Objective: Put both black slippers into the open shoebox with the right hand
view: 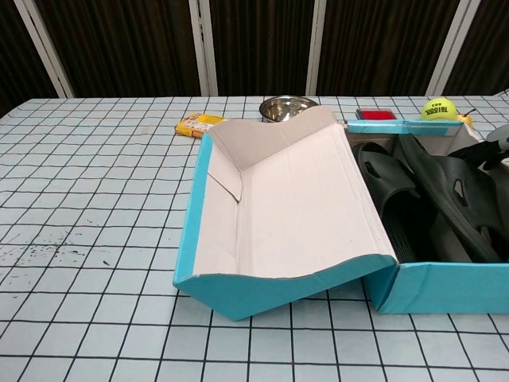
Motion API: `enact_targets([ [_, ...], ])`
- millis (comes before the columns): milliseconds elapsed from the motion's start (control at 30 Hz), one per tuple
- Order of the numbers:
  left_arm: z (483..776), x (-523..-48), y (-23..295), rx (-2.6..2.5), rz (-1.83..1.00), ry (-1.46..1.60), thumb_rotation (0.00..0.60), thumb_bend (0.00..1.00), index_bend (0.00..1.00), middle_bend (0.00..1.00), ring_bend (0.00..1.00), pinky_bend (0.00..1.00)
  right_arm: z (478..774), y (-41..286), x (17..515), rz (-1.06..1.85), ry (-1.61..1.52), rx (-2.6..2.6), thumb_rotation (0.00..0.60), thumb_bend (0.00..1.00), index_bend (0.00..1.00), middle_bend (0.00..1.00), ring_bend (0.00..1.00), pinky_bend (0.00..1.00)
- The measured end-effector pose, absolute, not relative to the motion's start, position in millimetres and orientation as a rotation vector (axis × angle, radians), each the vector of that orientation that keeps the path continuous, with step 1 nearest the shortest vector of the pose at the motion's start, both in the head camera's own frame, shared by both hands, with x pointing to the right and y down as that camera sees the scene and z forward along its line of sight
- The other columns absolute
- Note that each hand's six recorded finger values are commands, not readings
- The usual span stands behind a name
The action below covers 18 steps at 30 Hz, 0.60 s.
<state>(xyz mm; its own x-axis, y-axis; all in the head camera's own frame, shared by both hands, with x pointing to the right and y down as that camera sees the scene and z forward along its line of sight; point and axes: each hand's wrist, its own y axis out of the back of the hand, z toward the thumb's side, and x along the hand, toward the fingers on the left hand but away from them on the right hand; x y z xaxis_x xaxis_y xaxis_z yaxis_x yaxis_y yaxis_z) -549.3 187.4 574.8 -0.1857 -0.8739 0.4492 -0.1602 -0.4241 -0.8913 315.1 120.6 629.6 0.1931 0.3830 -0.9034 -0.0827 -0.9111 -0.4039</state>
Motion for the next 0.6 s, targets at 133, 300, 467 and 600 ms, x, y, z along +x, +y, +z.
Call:
enact_targets([
  [133,574.8,-548.5,187.3,-1.528,-1.659,1.21,0.6,0.33,0.03,0.0,0.0,0.07,621.4,121.9,316.7,1.777,-0.267,-2.104,0.6,0.21,0.0,0.0,0.0,0.0],
  [300,574.3,-547.9,187.4,-1.533,-1.654,1.212,0.6,0.33,0.03,0.0,0.0,0.07,614.6,123.7,316.9,1.796,-0.244,-2.101,0.6,0.2,0.0,0.0,0.0,0.0],
  [467,572.8,-548.9,187.3,-1.532,-1.65,1.219,0.6,0.33,0.03,0.0,0.0,0.07,610.4,124.7,319.2,1.817,-0.227,-2.094,0.6,0.2,0.0,0.0,0.0,0.0],
  [600,572.6,-549.0,187.3,-1.537,-1.647,1.22,0.6,0.34,0.03,0.0,0.0,0.07,602.1,121.4,320.3,1.818,-0.251,-2.085,0.6,0.2,0.0,0.0,0.0,0.0],
])
